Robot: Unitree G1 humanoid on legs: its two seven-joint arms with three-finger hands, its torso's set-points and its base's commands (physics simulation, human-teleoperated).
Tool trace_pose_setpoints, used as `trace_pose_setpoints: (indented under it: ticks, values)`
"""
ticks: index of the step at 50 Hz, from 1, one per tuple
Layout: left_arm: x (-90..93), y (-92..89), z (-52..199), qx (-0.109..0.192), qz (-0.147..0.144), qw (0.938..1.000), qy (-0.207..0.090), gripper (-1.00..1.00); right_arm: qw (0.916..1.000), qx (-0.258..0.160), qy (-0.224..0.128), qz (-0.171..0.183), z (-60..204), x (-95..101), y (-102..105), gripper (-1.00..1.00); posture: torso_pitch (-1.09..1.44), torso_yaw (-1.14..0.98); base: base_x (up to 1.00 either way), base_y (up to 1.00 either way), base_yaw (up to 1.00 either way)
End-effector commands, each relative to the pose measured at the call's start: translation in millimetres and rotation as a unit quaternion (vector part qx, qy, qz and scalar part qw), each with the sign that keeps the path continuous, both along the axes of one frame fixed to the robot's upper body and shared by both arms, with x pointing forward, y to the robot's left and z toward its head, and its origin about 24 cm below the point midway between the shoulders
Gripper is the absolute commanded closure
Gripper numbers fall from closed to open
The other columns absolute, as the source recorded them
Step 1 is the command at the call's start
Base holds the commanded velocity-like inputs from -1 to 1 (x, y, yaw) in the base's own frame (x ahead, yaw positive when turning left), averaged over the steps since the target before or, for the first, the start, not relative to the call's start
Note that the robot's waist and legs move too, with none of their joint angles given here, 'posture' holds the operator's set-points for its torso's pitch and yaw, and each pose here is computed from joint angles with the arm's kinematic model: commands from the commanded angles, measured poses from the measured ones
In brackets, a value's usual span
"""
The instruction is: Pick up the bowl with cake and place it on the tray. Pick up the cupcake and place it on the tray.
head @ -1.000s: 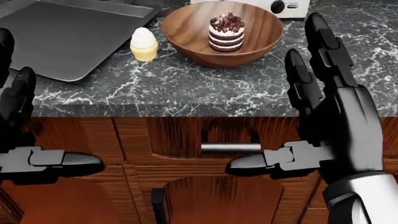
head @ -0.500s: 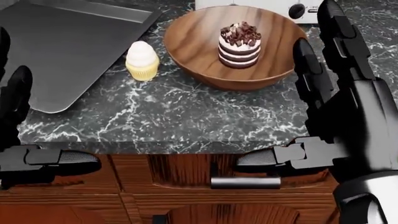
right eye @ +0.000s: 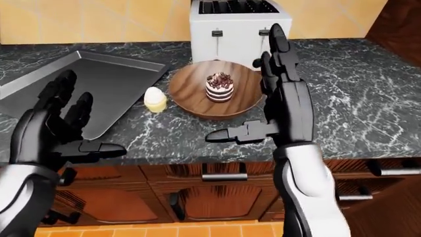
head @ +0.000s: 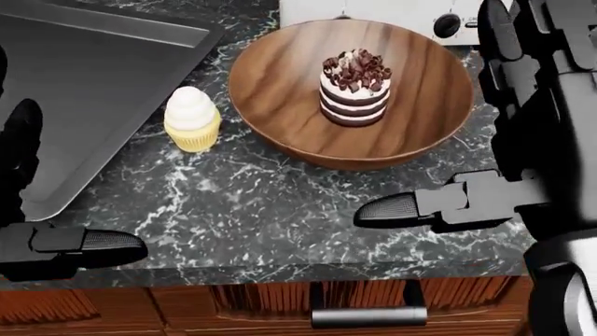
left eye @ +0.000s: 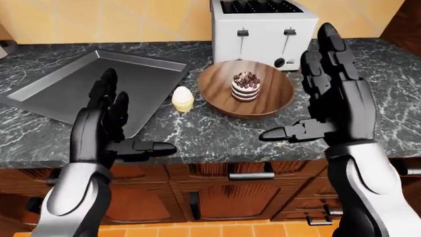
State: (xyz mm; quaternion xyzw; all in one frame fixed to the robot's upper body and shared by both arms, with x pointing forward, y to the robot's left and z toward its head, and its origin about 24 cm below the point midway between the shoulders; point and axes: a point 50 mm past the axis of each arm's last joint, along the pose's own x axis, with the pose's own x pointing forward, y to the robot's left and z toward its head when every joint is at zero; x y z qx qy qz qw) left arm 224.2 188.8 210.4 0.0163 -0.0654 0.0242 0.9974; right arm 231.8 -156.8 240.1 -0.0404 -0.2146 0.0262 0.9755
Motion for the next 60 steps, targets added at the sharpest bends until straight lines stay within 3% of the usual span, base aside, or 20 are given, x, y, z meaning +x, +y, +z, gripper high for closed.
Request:
trace_pose_setpoints:
  ticks: [1, 7, 22, 41, 60]
  values:
    - [-2.7, 0.1, 8.5, 0.005, 0.003, 0.9995, -0.032, -1.00, 0.9985, -0.023, -0.047, -0.016, 10.4, -1.3, -0.8, -1.00, 0.00, 0.00, 0.00, 0.00, 0.00]
    - [-3.1, 0.8, 7.9, 0.005, 0.004, 0.9995, -0.032, -1.00, 0.9957, -0.060, -0.059, -0.038, 9.9, 3.3, 0.7, -1.00, 0.00, 0.00, 0.00, 0.00, 0.00]
    - [1.1, -6.5, 31.6, 0.026, -0.005, 0.9986, -0.046, -1.00, 0.9970, -0.040, -0.057, -0.033, 14.4, -4.1, -2.0, -1.00, 0.00, 0.00, 0.00, 0.00, 0.00]
    - [-0.2, -4.9, 29.3, 0.023, -0.004, 0.9986, -0.046, -1.00, 0.9975, -0.039, -0.053, -0.025, 10.0, -4.3, -0.4, -1.00, 0.00, 0.00, 0.34, 0.00, 0.00]
    - [-13.5, -8.4, 46.0, 0.035, -0.013, 0.9973, -0.064, -1.00, 0.9963, -0.033, -0.071, -0.036, 20.4, -25.7, -13.2, -1.00, 0.00, 0.00, 0.03, 0.00, 0.00]
